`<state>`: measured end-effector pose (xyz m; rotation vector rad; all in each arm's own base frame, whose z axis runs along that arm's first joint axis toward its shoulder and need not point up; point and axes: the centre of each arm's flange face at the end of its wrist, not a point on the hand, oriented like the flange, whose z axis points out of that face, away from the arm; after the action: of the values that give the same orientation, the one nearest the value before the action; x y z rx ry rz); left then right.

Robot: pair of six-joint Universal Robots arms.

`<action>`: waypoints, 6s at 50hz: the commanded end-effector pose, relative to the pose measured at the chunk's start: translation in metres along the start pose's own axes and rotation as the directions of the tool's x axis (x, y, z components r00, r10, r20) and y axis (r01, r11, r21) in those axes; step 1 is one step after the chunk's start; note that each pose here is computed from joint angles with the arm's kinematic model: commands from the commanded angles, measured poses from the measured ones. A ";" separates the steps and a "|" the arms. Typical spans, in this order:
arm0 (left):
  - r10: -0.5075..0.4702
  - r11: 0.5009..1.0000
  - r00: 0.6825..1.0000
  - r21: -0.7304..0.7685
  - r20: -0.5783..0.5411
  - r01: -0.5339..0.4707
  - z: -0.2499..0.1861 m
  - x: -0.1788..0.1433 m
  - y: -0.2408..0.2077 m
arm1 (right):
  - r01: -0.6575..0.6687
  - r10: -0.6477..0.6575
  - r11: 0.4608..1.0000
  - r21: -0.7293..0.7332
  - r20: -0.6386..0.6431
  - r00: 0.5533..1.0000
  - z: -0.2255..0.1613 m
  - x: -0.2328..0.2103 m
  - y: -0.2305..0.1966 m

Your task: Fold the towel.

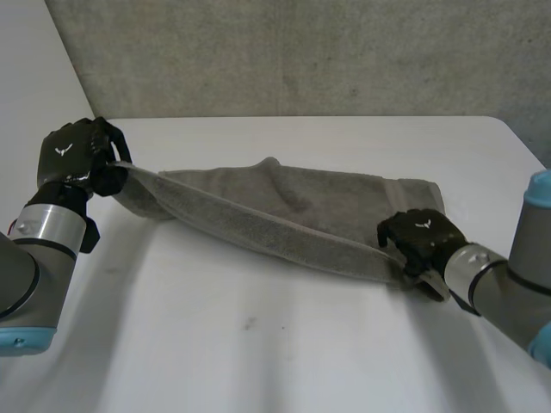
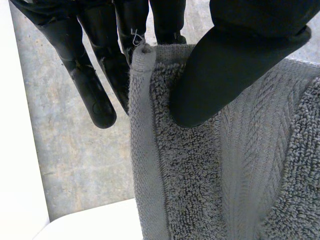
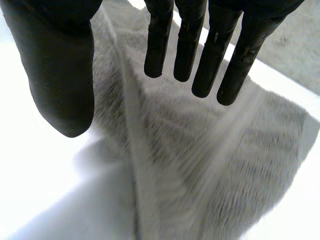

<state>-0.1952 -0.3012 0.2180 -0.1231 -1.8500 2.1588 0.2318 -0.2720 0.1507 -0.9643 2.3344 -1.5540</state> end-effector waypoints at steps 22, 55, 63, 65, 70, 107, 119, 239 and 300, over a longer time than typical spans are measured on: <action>0.011 1.000 0.997 0.022 0.075 -0.013 0.008 -0.026 -0.006 | -0.080 0.099 0.995 0.064 -0.387 0.917 -0.004 0.094 0.031; 0.011 1.000 0.998 0.014 0.059 -0.012 0.003 -0.020 -0.010 | -0.160 0.173 0.985 0.070 -0.268 0.948 -0.014 0.086 0.013; 0.033 0.993 0.999 0.115 0.042 -0.038 -0.013 -0.007 -0.073 | 0.171 -0.037 0.940 0.296 -0.407 0.913 -0.090 0.100 -0.102; 0.038 0.988 0.999 0.148 0.037 -0.043 -0.017 -0.004 -0.091 | 0.229 -0.077 0.922 0.311 -0.434 0.897 -0.106 0.100 -0.121; 0.054 0.979 0.998 0.196 0.014 -0.056 -0.030 0.006 -0.133 | 0.403 -0.220 0.870 0.286 -0.505 0.834 -0.157 0.096 -0.180; 0.165 0.930 0.986 0.330 0.012 -0.160 0.122 0.033 -0.151 | 0.523 -0.176 0.723 0.450 -0.613 0.770 -0.017 0.141 -0.255; 0.040 0.922 0.998 0.384 0.040 -0.052 0.103 0.022 -0.166 | 0.412 -0.148 0.710 0.572 -0.451 0.880 -0.038 0.124 -0.249; 0.171 0.962 0.985 -0.213 -0.032 -0.174 0.009 -0.008 0.006 | 0.151 -0.139 0.988 0.043 -0.209 0.968 -0.011 0.075 -0.042; 0.161 0.967 0.986 -0.194 -0.051 -0.168 -0.014 -0.002 0.023 | 0.318 -0.282 0.947 0.033 -0.387 0.878 -0.017 0.137 -0.046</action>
<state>-0.1933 -0.2932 0.1938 -0.3634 -2.0992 2.0558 0.0409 -0.3773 0.1931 -1.0140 2.7539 -2.0446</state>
